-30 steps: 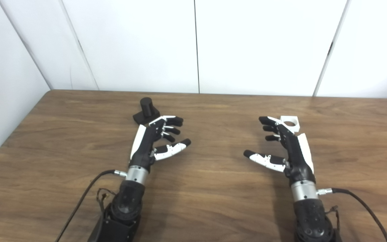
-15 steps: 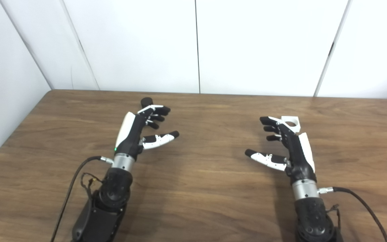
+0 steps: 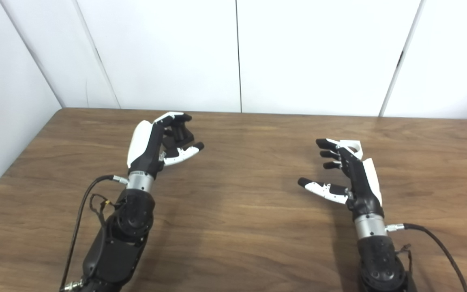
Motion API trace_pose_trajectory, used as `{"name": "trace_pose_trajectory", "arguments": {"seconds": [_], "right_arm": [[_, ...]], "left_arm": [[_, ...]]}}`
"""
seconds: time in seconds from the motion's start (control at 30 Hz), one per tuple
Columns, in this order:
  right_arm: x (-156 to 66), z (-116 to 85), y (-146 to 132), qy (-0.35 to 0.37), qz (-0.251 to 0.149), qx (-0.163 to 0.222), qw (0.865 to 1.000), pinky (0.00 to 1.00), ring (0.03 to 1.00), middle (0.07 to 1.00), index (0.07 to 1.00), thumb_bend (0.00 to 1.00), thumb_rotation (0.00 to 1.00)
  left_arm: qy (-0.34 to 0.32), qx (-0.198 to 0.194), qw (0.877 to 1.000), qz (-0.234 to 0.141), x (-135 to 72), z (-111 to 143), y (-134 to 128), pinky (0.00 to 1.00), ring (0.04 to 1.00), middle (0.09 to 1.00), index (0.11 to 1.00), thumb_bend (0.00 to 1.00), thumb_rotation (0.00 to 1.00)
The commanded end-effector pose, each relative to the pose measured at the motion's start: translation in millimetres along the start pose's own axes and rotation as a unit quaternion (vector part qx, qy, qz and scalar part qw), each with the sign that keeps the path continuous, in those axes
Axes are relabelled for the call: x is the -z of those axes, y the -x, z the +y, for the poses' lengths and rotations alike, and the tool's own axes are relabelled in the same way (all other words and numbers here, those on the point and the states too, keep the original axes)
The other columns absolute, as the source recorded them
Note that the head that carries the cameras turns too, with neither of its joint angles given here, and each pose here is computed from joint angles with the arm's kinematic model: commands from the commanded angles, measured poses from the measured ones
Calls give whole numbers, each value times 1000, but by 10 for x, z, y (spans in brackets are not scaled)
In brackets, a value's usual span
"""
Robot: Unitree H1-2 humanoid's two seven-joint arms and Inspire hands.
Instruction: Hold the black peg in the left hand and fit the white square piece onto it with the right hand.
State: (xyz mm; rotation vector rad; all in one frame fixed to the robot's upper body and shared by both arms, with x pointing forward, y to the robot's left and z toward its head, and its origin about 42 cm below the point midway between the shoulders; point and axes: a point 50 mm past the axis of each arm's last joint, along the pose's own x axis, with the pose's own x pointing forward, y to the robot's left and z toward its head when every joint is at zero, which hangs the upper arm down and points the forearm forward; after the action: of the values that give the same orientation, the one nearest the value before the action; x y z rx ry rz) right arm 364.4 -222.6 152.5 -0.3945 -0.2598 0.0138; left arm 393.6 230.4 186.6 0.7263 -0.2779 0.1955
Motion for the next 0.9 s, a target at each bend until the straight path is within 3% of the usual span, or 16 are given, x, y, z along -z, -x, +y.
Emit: {"name": "trace_pose_trajectory", "arguments": {"seconds": [0.0,0.2,0.3,0.47,0.5,0.63,0.87], "right_arm": [[-200,-81,-156,-5,-55,12,998,646,755,784,747,682,84],[-199,-89,-153,2,-57,13,998,640,746,778,745,685,86],[-198,-89,-150,-1,-55,12,998,645,748,779,747,685,83],[-205,-95,-141,-2,-55,14,998,653,751,779,748,683,76],[-205,-98,-140,-3,-55,14,998,649,750,778,747,683,65],[-201,-108,-135,-3,-52,16,999,652,752,779,747,682,61],[-197,-114,-132,0,-55,17,998,650,752,779,750,679,68]], "left_arm": [[-20,-42,998,-40,-190,217,-237,679,782,792,686,653,216],[-45,-57,996,-44,-206,260,-327,691,816,839,693,671,262],[-59,-63,995,-40,-206,277,-370,747,877,886,717,691,311],[-84,-69,993,-35,-178,315,-416,790,900,903,725,699,350],[-89,-71,993,-32,-173,322,-422,842,916,913,727,707,357],[-122,-74,990,-9,-132,355,-474,948,980,966,743,743,409],[-155,-87,983,34,-53,385,-563,997,1000,994,772,793,431]]}}
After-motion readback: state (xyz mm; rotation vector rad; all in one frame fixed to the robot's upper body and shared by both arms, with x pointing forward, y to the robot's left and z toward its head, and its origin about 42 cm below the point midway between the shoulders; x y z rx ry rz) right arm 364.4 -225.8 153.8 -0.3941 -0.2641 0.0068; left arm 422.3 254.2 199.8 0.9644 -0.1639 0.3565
